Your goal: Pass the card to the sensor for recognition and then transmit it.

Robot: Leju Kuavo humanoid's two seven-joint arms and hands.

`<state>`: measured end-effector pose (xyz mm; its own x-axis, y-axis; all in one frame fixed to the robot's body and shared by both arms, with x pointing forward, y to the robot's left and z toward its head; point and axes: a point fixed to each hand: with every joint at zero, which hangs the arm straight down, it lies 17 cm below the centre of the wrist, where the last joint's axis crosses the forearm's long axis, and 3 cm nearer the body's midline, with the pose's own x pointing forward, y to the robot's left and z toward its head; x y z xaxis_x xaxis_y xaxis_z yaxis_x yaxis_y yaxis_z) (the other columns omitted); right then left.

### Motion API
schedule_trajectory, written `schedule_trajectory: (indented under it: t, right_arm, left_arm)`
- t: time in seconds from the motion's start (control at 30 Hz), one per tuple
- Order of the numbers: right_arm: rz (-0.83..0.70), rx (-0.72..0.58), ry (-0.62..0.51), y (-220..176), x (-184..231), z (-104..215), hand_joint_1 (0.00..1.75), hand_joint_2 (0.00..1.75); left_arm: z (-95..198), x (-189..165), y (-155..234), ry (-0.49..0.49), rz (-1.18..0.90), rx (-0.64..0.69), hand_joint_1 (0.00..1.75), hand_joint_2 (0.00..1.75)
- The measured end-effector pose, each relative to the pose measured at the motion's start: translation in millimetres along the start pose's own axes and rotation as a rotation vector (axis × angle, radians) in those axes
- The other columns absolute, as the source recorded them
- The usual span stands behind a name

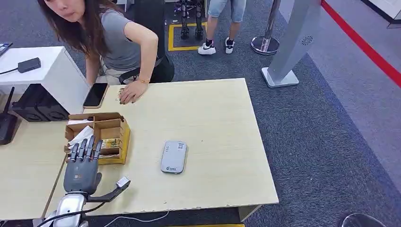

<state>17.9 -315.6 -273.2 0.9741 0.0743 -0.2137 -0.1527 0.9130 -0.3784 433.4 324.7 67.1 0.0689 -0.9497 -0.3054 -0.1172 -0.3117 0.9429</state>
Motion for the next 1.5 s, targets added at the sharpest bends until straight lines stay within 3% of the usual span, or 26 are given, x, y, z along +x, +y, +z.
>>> schedule_trajectory:
  t: [1.5]
  right_arm:
    - [0.0, 0.0, 0.0, 0.0, 0.0, 0.0, 0.0, 0.0]
  left_arm:
    - [0.1, 0.1, -0.2, 0.0, 0.0, 0.0, 0.0, 1.75]
